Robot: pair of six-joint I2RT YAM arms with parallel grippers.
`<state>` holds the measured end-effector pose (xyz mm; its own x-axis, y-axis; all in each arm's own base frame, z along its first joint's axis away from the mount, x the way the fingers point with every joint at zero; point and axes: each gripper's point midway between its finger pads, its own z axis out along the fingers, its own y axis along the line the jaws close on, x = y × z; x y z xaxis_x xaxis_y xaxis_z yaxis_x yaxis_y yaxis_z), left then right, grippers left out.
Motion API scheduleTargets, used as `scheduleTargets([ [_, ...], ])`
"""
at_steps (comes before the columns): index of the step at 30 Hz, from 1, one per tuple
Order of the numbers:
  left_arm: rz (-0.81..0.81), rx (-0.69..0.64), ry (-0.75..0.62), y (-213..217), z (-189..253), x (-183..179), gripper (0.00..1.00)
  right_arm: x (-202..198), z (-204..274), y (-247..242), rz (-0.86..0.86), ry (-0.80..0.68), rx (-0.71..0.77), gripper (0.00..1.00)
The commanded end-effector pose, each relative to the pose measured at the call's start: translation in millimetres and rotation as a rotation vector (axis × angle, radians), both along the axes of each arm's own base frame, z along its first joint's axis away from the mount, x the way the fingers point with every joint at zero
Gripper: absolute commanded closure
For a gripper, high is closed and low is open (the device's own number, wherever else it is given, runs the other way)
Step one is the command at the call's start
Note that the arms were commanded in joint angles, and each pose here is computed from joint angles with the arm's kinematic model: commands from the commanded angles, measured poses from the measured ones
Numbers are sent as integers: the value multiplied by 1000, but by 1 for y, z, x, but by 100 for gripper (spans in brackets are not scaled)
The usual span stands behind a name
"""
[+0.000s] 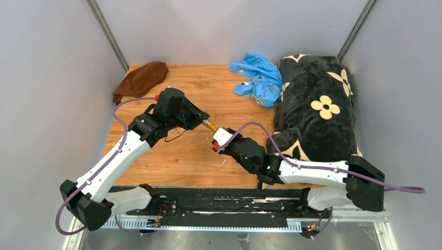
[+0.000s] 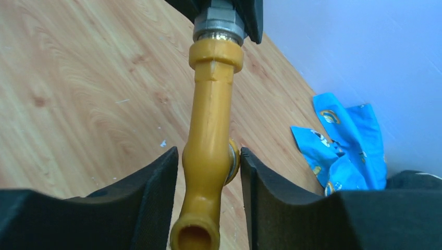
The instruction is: Install the water faucets
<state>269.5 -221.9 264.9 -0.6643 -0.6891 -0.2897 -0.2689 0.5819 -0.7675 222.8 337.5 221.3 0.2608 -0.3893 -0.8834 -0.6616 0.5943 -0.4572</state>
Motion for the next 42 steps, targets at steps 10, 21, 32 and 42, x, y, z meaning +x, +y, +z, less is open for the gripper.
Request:
scheduleTargets([
  [10, 6, -37, -41, -1, 3, 1, 100, -1, 28, 17, 12, 9, 201, 98],
  [21, -150, -214, -391, -24, 36, 1, 100, -35, 43, 12, 295, 534, 532, 99],
  [32, -212, -280, -771, -15, 67, -21, 100, -50, 85, -28, 534, 1032, 908, 100],
  [42, -110, -430, -912, 1, 78, -26, 100, -60, 122, -49, 811, 1397, 1130, 41],
])
